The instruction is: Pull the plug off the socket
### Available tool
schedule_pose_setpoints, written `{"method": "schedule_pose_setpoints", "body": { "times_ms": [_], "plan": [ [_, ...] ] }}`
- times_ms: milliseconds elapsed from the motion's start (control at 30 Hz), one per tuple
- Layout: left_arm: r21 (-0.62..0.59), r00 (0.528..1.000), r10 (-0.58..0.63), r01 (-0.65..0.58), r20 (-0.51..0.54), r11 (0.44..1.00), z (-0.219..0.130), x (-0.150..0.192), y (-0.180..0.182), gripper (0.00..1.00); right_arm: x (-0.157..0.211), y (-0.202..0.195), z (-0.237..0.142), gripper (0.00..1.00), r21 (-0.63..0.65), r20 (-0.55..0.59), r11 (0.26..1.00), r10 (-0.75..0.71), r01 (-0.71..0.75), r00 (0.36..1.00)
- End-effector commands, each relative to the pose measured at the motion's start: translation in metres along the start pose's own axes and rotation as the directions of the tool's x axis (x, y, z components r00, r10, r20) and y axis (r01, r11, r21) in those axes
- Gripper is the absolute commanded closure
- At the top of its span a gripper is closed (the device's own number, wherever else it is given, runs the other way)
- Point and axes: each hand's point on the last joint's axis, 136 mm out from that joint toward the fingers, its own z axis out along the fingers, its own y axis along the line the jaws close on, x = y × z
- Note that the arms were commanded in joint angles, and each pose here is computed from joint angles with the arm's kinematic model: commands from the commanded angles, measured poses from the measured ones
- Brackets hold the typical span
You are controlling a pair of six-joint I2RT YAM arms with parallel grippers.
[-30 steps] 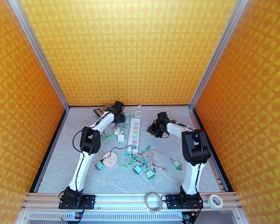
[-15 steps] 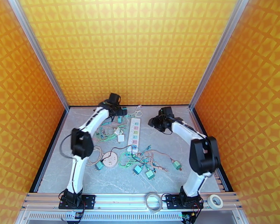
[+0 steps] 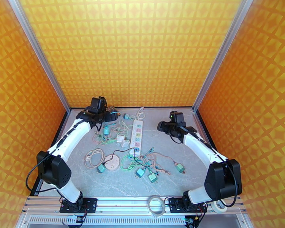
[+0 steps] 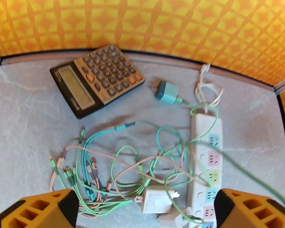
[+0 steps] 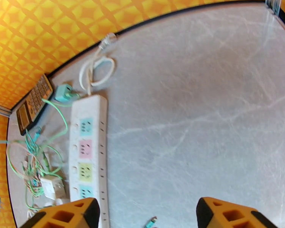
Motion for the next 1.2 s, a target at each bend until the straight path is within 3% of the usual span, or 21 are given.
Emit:
{"method": "schedule_pose_setpoints", "body": {
  "times_ms": [0, 233, 567, 733, 900, 1167],
  "plan": [
    [0.000, 1.000, 0.027, -0.027, -0.004, 1.000, 0.012, 0.001, 0.000, 0.01, -0.003, 0.004, -0.004, 0.30, -0.029, 0.023, 0.999, 0.028, -0.028, 0.999],
    [-0.029, 0.996, 0.053, -0.055, -0.072, 0.998, 0.065, 0.005, 0.004, 0.01, -0.001, 0.003, -0.011, 0.30, -0.024, 0.022, 1.000, 0.014, -0.013, 1.000],
    [-0.075, 0.991, 0.046, -0.056, -0.127, 0.996, 0.146, -0.017, 0.016, 0.01, 0.011, -0.003, -0.016, 0.30, -0.017, 0.006, 1.000, 0.003, -0.003, 1.000],
    [-0.087, 0.980, 0.069, -0.087, -0.184, 0.992, 0.173, -0.006, 0.021, 0.01, 0.016, -0.005, -0.015, 0.30, -0.013, -0.006, 1.000, -0.007, 0.007, 1.000],
    [-0.104, 0.959, 0.063, -0.095, -0.275, 0.990, 0.184, 0.028, 0.029, 0.01, 0.018, -0.005, -0.008, 0.30, -0.017, -0.024, 1.000, -0.006, 0.005, 1.000],
    [-0.069, 0.928, 0.099, -0.132, -0.360, 0.989, 0.172, 0.076, 0.026, 0.01, 0.017, 0.003, 0.003, 0.30, -0.046, -0.047, 0.999, 0.006, -0.008, 0.999]
  ]
}}
